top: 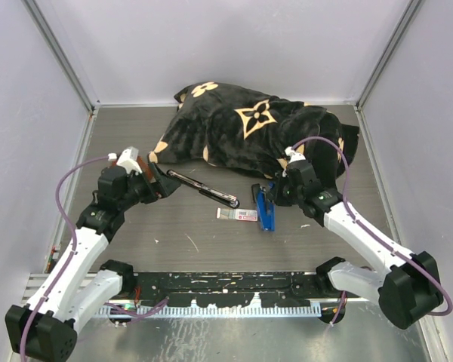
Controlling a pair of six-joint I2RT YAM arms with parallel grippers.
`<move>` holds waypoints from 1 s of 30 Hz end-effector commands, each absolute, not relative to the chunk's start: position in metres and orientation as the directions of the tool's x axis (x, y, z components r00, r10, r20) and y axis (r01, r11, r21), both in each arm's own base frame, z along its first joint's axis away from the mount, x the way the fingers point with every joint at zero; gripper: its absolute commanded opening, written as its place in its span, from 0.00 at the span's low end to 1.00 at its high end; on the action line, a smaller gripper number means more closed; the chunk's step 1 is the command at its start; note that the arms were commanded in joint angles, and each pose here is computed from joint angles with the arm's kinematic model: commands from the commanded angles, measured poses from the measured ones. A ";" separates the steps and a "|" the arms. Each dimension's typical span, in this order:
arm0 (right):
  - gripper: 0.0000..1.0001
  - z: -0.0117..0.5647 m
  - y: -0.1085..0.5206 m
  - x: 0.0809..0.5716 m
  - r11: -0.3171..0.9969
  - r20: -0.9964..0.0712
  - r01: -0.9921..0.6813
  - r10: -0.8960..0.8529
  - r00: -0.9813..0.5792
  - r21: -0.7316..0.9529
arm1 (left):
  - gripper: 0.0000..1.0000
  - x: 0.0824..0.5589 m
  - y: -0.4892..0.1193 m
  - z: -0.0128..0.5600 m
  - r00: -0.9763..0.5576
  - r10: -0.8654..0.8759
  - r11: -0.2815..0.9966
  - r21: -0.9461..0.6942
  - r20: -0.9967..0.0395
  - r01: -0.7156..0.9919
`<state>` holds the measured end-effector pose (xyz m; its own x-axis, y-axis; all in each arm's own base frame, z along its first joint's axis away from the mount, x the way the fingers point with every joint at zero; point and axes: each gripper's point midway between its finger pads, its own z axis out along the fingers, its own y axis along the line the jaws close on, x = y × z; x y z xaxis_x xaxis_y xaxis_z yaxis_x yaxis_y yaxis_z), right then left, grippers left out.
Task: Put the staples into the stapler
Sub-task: Pick up the stapler from the center of the board.
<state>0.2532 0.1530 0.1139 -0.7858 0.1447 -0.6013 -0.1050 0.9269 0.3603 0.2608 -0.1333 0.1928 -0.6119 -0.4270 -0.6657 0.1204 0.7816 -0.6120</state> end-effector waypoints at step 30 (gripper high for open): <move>0.01 0.244 0.328 0.286 0.542 -0.690 -0.441 0.449 -0.567 0.715 | 0.55 0.271 -0.276 0.230 -0.676 -0.321 0.531 -0.717 -0.663 0.451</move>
<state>0.2763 0.3092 0.1754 -0.6472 0.3397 -0.6824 -0.3437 0.6691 0.6590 0.2611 -0.2699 0.2004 -0.7338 -0.3060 -0.6065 0.3798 0.5555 -0.7397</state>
